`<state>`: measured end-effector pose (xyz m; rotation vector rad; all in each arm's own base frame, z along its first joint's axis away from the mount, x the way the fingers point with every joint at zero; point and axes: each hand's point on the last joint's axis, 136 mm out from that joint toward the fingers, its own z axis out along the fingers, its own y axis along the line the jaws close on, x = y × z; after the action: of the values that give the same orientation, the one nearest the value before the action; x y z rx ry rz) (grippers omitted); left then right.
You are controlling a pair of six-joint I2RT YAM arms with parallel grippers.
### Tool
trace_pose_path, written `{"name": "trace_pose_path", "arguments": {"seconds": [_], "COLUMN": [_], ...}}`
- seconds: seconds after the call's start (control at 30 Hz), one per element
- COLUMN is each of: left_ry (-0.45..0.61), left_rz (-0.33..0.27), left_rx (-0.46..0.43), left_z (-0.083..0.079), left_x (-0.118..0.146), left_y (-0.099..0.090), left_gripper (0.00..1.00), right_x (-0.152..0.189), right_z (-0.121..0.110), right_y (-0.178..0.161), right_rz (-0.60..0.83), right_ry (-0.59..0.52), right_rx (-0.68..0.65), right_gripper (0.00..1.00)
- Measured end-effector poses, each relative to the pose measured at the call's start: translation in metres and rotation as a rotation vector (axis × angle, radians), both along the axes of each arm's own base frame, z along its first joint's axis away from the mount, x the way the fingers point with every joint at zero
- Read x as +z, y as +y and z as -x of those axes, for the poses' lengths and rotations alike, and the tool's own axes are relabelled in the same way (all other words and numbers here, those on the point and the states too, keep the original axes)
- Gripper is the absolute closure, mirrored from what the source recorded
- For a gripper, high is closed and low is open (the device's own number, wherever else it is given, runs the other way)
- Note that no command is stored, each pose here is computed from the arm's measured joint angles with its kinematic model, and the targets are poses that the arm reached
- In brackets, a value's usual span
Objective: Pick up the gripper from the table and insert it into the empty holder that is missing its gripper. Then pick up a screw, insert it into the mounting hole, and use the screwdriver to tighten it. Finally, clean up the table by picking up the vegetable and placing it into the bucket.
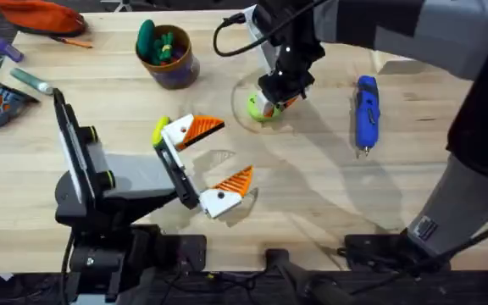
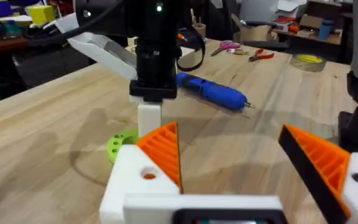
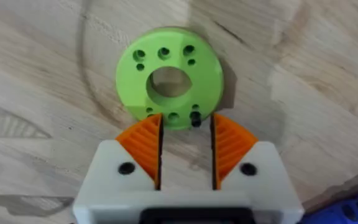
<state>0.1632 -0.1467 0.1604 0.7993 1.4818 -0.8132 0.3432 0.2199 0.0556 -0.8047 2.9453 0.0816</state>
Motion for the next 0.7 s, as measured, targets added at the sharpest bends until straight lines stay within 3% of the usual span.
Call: {"name": "trace_pose_path", "arguments": {"seconds": [0.7], "left_ry": [0.000], "left_rz": [0.000], "left_rx": [0.000], "left_z": [0.0000], "left_x": [0.0000], "left_y": [0.0000], "left_gripper": [0.015], "right_x": [0.0001], "right_z": [-0.0046], "right_y": [-0.0045], "right_rz": [0.017], "right_ry": [-0.018], "right_rx": [-0.008], "right_gripper": [0.864]}}
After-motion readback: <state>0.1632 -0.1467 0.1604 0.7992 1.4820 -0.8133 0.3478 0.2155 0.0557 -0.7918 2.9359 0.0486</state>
